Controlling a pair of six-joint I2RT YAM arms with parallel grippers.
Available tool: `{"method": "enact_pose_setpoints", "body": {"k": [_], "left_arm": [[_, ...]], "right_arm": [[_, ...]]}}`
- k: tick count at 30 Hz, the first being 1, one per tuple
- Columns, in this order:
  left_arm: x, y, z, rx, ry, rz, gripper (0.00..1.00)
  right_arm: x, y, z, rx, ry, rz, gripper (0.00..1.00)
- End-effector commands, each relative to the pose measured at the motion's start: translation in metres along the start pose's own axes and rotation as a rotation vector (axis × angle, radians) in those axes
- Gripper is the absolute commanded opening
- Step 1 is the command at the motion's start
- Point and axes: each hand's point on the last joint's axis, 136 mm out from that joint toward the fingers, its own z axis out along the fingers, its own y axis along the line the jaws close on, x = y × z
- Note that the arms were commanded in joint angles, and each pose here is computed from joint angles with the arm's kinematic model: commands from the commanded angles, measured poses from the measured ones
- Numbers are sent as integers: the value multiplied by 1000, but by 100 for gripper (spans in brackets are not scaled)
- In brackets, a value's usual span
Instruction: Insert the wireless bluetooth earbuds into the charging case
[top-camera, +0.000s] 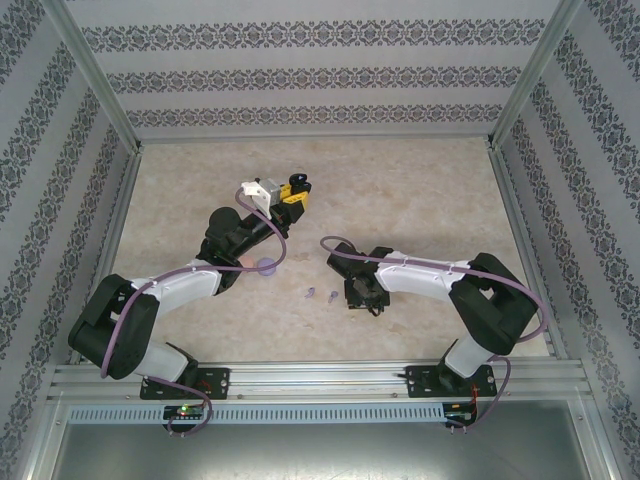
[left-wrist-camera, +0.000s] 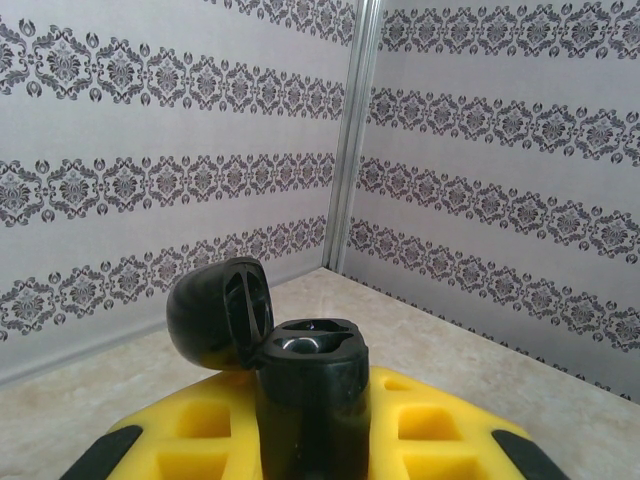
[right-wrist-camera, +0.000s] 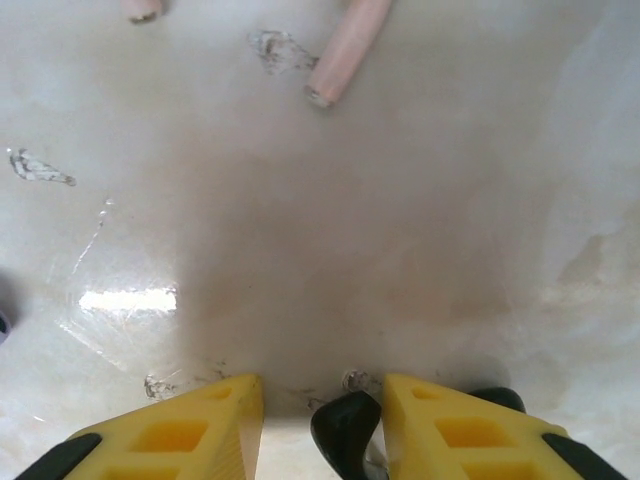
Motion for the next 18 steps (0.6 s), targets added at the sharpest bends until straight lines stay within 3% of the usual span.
{"method": "enact_pose_setpoints", "body": {"k": [1,18], "left_arm": [[-18,-15,-1,48,-45,40,0],[-17,-18,1,54,-35,46,0]], "right_arm": [[7,-1,3,17,48,-105,37],[19,-12,5,3,87,-134,37]]}}
